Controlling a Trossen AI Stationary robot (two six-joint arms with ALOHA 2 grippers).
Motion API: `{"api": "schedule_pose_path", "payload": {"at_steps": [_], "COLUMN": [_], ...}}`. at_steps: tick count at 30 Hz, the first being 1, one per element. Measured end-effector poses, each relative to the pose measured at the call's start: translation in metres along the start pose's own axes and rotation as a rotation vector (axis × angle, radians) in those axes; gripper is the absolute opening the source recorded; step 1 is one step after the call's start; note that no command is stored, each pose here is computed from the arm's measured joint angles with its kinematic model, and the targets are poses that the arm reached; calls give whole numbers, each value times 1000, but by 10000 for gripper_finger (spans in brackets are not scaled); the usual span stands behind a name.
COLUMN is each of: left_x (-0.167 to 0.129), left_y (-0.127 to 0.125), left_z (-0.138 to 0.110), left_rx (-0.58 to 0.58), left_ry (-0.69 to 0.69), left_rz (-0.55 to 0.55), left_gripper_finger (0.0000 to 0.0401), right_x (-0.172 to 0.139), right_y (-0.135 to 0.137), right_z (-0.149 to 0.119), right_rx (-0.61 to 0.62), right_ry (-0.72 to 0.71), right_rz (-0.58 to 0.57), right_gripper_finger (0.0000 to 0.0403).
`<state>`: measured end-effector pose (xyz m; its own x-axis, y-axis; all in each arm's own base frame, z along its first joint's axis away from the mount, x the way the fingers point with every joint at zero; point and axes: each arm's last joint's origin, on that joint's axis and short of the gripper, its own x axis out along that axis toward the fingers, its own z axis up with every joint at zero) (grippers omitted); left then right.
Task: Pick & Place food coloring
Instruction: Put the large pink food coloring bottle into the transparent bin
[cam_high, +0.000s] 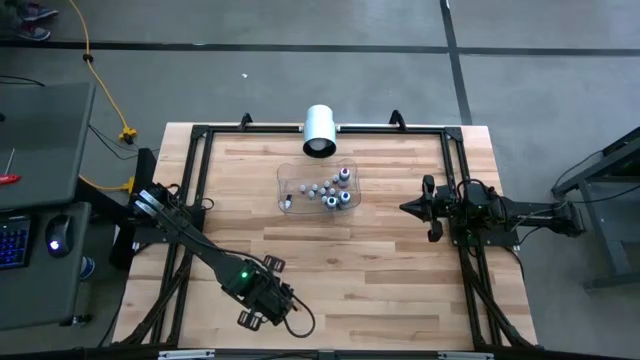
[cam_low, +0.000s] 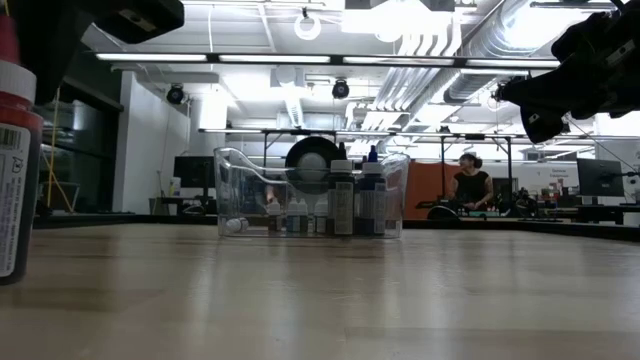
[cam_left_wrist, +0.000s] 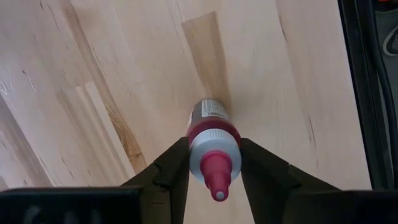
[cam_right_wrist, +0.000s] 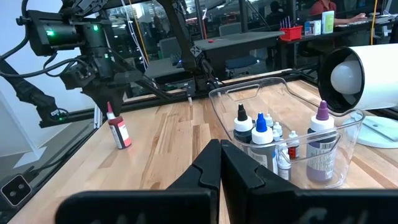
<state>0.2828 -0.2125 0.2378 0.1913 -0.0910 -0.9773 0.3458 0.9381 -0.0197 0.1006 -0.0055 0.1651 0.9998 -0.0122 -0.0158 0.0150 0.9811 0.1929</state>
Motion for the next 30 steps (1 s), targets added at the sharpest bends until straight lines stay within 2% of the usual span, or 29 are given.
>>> {"api": "schedule_pose_path", "payload": {"at_steps": [10,15,30], "left_x": [0,-1,-1], "left_y": [0,0,0], "left_z": [0,0,0], "left_rx": [0,-4,-4], "left_ry": [1,-1,3], "left_rz": [-2,0,0], "left_gripper_finger": [116,90,90], "right_x": [0,0,0], "right_y": [0,0,0], "right_z": [0,0,0], "right_rx": [0,0,0], "right_ry": [0,0,0], "right_rz": [0,0,0], "right_gripper_finger": [0,0,0]}}
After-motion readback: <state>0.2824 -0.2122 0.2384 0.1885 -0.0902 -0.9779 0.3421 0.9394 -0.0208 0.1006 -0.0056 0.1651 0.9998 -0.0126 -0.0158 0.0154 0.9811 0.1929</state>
